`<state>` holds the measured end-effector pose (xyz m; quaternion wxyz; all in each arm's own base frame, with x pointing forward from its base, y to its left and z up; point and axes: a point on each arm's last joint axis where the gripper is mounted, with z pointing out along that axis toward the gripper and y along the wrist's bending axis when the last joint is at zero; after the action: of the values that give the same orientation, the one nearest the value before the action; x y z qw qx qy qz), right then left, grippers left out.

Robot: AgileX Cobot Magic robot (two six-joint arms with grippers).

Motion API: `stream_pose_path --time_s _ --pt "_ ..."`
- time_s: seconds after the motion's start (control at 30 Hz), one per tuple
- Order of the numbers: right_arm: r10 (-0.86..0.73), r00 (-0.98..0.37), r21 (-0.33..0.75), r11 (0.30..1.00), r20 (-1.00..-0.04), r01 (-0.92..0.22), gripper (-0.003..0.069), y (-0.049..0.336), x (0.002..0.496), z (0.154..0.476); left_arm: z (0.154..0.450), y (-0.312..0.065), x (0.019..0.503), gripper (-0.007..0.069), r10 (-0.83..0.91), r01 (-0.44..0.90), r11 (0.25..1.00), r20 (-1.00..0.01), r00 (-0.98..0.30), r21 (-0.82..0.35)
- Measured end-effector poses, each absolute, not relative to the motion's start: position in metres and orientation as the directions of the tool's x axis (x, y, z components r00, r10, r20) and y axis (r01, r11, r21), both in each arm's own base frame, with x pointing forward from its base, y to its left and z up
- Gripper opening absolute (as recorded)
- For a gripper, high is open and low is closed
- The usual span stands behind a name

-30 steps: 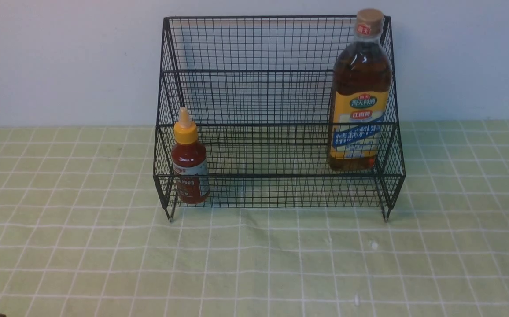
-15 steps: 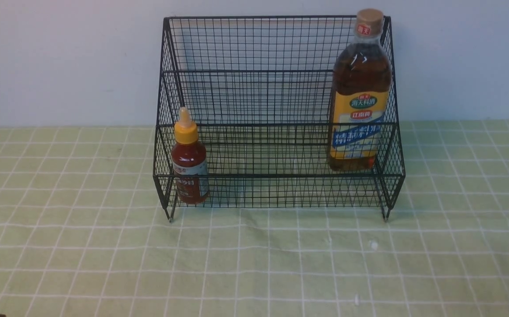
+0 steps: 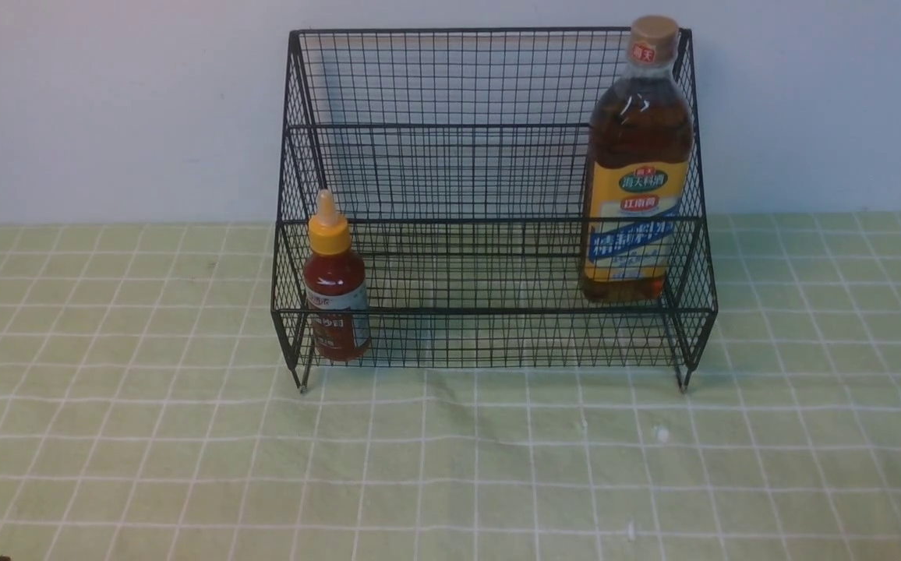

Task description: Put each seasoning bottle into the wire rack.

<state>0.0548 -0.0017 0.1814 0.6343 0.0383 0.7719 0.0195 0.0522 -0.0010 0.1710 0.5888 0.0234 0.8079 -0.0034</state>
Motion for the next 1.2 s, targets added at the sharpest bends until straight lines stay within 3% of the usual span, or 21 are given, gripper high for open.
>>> stream_pose_path --time_s 1.2 --pt "0.06 -0.193 0.055 0.998 -0.979 0.03 -0.0015 -0.0017 0.0548 0.1814 0.171 -0.001 0.0522 -0.0006 0.034 0.042 0.999 -0.952 -0.306 0.022"
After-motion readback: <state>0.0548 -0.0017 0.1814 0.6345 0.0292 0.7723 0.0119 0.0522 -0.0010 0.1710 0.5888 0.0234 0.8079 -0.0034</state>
